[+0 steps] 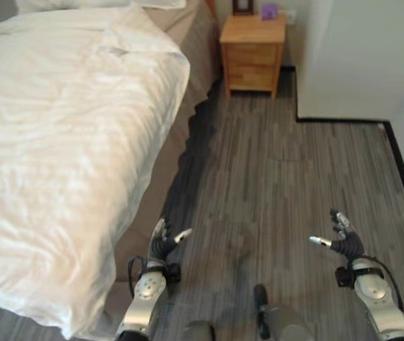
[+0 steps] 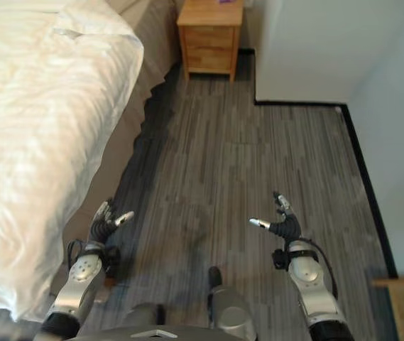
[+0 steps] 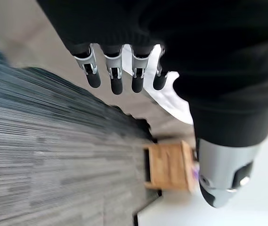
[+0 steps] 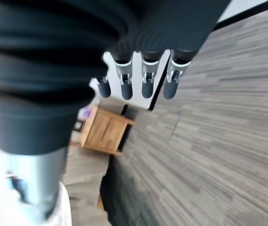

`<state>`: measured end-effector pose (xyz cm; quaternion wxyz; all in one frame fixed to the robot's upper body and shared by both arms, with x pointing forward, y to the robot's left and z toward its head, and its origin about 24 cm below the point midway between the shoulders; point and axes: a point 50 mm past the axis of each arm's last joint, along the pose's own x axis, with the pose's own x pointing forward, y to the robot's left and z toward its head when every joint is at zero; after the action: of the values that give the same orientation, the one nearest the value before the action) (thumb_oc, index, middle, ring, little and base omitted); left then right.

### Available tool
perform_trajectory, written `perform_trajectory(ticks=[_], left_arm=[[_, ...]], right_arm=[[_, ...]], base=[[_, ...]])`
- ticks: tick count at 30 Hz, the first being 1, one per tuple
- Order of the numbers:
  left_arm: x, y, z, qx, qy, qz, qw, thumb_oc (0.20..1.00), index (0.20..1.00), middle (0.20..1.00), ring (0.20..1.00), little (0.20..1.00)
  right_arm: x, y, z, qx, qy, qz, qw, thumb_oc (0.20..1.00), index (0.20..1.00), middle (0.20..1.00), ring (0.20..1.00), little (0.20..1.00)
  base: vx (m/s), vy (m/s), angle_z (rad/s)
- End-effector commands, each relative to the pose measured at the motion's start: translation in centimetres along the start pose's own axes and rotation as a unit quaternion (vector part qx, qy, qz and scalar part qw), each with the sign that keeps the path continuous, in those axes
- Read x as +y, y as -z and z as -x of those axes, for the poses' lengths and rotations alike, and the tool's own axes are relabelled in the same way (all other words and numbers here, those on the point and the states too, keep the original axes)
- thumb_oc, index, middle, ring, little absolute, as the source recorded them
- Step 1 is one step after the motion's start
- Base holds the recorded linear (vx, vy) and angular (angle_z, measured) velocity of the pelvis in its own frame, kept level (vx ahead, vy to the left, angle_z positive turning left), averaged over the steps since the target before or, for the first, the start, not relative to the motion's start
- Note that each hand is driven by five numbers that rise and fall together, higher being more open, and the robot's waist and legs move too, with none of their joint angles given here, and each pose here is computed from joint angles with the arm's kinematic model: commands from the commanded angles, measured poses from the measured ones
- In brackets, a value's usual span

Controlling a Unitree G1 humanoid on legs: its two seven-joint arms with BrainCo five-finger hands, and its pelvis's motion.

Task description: Making the bed.

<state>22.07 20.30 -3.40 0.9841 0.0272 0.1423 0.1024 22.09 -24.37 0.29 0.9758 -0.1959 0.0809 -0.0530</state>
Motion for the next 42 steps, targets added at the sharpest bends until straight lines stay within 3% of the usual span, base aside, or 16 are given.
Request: perform_trajectory(ticks=[1,15,21,35,42], left_arm=[[0.8,-2.4,0.3,-0.065,0.008,0.009,0.998,1.0,1.0,1.0,1.0,1.0],[2.0,0.5,2.9,-0.012,0.009,-0.008,1.0,1.0,1.0,1.0,1.0,1.0],[1.9,-0.1,2.1,-0.017,0.037,-0.044,0.998,1.0,1.0,1.0,1.0,1.0],[2.2,-1.9,0.6,-0.047,0.036,-0.071,0.996,1.0,1.0,1.0,1.0,1.0],[1.0,0.7,1.9,-0.004,0.05,-0.041,0.998,1.0,1.0,1.0,1.0,1.0]], right_arm=[[-1.3,-3.5,-1.3,-0.082,0.017,0.024,0.996,1.0,1.0,1.0,1.0,1.0],[0.5,-0.3,0.2,-0.018,-0.03,0.059,0.998,1.0,1.0,1.0,1.0,1.0],[1.7,-0.3,0.6,-0.023,-0.052,0.073,0.996,1.0,1.0,1.0,1.0,1.0],[1.5,1.2,1.3,0.02,-0.03,0.041,0.999,1.0,1.0,1.0,1.0,1.0],[1.6,3.1,2.4,0.059,-0.053,0.046,0.996,1.0,1.0,1.0,1.0,1.0]], base=[[0.47,-0.132,-0.19],[0.66,0.08,-0.59],[0.56,0.143,-0.47],[0.62,0.008,0.61],[0.55,-0.267,0.55]])
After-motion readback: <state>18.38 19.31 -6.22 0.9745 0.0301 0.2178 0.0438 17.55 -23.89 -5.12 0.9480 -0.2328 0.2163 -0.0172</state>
